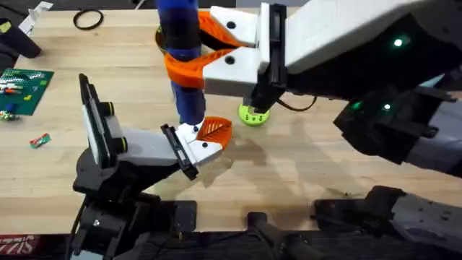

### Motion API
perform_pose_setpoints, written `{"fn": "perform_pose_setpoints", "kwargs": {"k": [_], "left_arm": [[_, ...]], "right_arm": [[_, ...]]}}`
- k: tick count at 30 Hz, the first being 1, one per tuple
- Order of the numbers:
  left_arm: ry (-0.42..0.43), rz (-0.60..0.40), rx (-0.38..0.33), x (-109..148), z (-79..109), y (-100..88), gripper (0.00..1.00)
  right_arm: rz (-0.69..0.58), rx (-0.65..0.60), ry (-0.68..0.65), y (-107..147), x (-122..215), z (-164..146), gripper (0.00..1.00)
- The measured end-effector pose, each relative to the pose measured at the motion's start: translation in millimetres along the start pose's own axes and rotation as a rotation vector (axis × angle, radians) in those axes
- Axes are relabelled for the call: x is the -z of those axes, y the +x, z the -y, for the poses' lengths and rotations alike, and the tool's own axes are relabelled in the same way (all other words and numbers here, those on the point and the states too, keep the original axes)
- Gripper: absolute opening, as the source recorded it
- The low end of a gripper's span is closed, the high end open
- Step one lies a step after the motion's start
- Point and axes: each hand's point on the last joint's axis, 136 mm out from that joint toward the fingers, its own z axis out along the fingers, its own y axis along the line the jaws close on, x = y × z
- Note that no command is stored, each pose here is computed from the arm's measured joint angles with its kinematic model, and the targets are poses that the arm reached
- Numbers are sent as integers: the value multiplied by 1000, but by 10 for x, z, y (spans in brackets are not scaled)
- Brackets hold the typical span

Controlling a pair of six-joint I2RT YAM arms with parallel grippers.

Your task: Pick up the gripper from the table and insert it into the empty holder that is missing its gripper. Then pick up a screw, insert it into the mounting hole, and use the screwdriver to tighten it. Finally, clean up the table by picking up the vegetable and placing it into the bucket.

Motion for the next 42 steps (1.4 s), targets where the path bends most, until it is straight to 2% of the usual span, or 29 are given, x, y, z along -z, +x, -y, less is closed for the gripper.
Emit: {"fn": "perform_pose_setpoints", "kwargs": {"k": [6,42], "left_arm": [[0,0,0,0,0,1,11],[6,-5,20,-2,8,12,11]], "right_arm": [[-18,-30,2,89,-25,28,61],[-52,-61,13,178,-25,41,62]]}}
